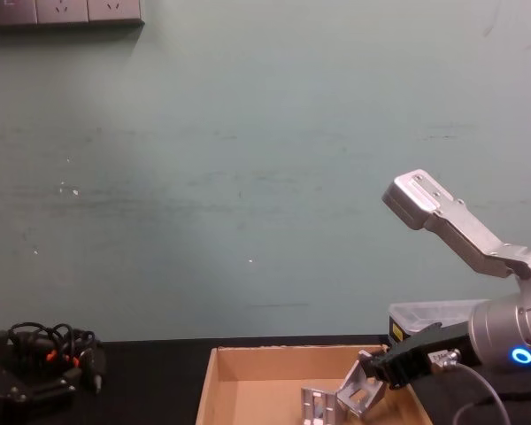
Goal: Use one hand to pick up the angle iron from the table and place it into the box.
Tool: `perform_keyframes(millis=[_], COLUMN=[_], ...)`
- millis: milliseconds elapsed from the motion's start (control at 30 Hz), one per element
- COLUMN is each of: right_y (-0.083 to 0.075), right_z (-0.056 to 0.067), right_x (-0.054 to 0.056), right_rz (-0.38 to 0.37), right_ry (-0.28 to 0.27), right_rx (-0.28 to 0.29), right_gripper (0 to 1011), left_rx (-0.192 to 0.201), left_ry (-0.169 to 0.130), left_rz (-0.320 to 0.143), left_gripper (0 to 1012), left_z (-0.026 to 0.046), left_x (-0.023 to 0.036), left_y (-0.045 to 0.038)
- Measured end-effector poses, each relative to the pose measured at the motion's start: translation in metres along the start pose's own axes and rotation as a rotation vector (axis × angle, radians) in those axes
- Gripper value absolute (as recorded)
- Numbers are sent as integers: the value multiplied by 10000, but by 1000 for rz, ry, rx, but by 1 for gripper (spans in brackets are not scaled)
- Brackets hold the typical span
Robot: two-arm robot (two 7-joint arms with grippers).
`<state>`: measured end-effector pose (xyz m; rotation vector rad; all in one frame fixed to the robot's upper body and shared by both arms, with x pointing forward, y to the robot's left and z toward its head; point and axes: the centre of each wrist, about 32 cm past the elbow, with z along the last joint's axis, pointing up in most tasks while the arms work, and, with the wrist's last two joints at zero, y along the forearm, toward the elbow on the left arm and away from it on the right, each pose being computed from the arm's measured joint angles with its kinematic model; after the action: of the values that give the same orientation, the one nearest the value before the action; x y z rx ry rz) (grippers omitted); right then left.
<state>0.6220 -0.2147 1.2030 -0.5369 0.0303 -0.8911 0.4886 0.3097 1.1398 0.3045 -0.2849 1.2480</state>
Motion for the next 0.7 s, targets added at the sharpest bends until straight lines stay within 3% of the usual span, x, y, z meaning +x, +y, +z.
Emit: perform_keyframes(millis=[200, 700], right_y=[1, 1], right_z=[1, 4], right_x=[-4, -8], right_rz=[1, -1], right_ry=[-1, -3], right_rx=[0, -1], right_gripper=[99, 567], left_rx=[0, 0], left_ry=[0, 0], left_rz=[0, 0], left_gripper=[1011, 1011], left_z=[0, 0], left_x=[0, 0], left_y=[0, 0])
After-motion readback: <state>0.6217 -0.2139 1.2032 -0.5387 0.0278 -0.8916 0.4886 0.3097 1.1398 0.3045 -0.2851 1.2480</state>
